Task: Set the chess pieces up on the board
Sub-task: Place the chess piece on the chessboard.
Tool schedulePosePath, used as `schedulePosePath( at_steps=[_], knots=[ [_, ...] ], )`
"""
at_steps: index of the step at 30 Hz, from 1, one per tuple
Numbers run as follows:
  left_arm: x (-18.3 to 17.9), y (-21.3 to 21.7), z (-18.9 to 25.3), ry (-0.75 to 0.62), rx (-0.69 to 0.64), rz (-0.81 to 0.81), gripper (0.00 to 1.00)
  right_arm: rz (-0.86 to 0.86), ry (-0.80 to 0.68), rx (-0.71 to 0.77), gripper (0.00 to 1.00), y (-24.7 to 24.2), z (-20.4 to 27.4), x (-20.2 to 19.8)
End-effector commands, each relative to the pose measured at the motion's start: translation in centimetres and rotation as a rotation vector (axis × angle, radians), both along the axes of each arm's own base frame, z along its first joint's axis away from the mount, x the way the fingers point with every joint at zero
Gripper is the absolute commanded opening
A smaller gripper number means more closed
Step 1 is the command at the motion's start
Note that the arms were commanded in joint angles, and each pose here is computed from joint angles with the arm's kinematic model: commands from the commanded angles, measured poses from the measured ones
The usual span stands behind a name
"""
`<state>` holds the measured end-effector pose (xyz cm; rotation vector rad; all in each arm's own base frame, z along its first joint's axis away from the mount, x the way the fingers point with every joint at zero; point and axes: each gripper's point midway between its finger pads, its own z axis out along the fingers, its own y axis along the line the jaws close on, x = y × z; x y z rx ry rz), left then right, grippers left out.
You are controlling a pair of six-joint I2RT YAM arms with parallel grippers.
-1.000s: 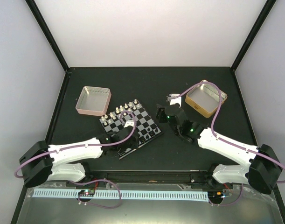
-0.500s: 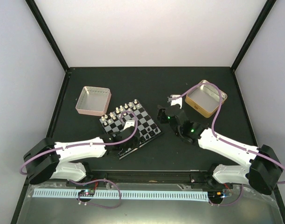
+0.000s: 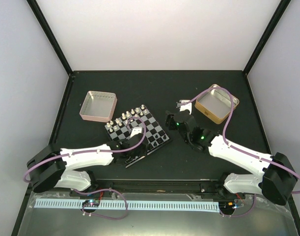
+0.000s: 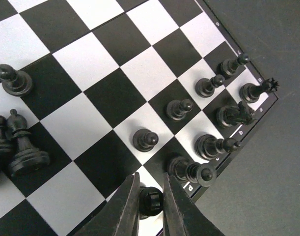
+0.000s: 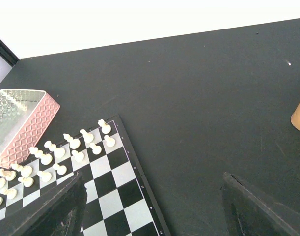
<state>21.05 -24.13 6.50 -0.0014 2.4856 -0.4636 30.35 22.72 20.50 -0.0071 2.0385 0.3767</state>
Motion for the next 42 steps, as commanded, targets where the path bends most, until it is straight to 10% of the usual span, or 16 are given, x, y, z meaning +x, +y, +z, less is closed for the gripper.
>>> schedulePosePath(
  at_steps=[1,27,42],
  knots=[
    [-0.1,0.0,-0.5,0.013,0.015,0.013,0.15,-0.047,-0.017,0.005,0.75,-0.8,0.4,0.4],
    [-0.4,-0.2,-0.1,0.018,-0.01,-0.009,0.15,-0.045,-0.019,0.007,0.76,-0.8,0.5,0.4],
    [0.7,0.7,5.0,-0.082,-0.026,0.038,0.46,0.034,-0.015,0.016,0.76,0.5,0.8,0.1]
  ],
)
